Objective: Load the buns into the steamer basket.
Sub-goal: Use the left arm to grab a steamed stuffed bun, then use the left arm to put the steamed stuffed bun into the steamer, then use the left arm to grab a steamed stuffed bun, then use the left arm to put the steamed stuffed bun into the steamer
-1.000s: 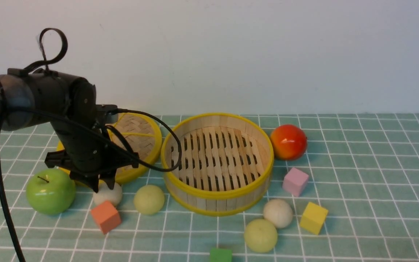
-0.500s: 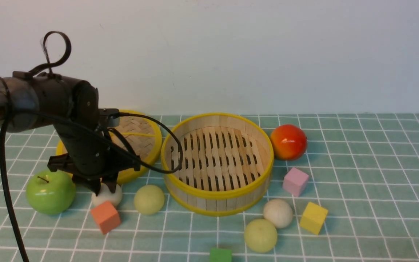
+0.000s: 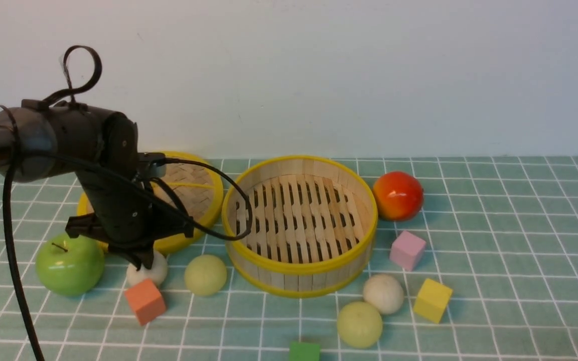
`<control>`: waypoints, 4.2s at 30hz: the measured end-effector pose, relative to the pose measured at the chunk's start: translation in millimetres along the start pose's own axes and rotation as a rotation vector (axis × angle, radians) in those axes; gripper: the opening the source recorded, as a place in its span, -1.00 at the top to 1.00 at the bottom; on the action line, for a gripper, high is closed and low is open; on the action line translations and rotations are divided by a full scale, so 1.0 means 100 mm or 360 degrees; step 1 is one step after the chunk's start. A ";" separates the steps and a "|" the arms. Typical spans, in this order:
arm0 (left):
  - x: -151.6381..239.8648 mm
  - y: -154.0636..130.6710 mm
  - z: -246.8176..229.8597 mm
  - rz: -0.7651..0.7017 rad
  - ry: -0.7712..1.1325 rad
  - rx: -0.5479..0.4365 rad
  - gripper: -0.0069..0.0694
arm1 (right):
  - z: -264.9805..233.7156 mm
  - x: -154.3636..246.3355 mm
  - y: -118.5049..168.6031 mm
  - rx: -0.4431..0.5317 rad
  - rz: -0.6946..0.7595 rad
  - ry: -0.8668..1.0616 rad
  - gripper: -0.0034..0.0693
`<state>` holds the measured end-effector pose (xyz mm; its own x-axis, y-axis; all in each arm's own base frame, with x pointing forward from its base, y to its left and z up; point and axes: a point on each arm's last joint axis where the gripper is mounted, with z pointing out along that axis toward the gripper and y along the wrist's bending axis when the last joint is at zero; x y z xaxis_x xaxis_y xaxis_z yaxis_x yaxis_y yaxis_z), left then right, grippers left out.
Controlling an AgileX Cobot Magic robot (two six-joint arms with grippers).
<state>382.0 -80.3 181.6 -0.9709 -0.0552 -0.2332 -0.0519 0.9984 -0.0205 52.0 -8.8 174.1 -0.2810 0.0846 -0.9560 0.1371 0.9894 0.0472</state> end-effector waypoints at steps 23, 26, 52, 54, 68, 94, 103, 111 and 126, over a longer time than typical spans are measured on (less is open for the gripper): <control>-0.65 -1.22 -0.63 0.0241 -0.0359 0.0511 0.85 | 0.00 0.00 0.00 0.0000 -0.0001 0.0000 0.25; -0.70 -1.28 -0.40 0.0230 -0.0331 0.0492 0.85 | 0.00 0.00 0.00 0.0000 -0.0001 0.0000 0.25; -0.31 -0.74 -1.93 0.0350 -0.0480 0.0175 -0.33 | 0.00 0.00 0.00 0.0000 -0.0001 0.0000 0.25; -0.20 -0.66 -2.04 0.0356 -0.0489 0.0143 -0.33 | 0.00 0.00 0.00 0.0000 -0.0001 0.0000 0.25; 0.48 -0.40 -1.48 0.0360 -0.0293 0.0102 -0.21 | 0.00 0.00 0.00 0.0000 -0.0001 0.0000 0.25; 0.27 -0.70 -0.16 0.0283 -0.0108 0.0171 0.23 | 0.00 0.00 0.00 0.0000 0.0000 0.0000 0.25; 0.26 -0.70 -0.01 0.0301 -0.0079 0.0143 0.20 | 0.00 0.00 0.00 0.0000 0.0000 0.0000 0.25; 0.24 -0.72 0.04 0.0306 -0.0104 0.0149 0.30 | 0.00 0.00 0.00 0.0000 0.0000 0.0000 0.25; 0.09 -0.73 -0.45 0.0311 -0.0182 0.0157 0.85 | 0.00 0.00 0.00 0.0000 0.0000 0.0000 0.25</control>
<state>366.9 -153.7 225.2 -0.9271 0.1330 -0.3503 0.1630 0.9850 -0.0574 52.0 -8.8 174.1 -0.2810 0.0848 -0.9560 0.1371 0.9894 0.0475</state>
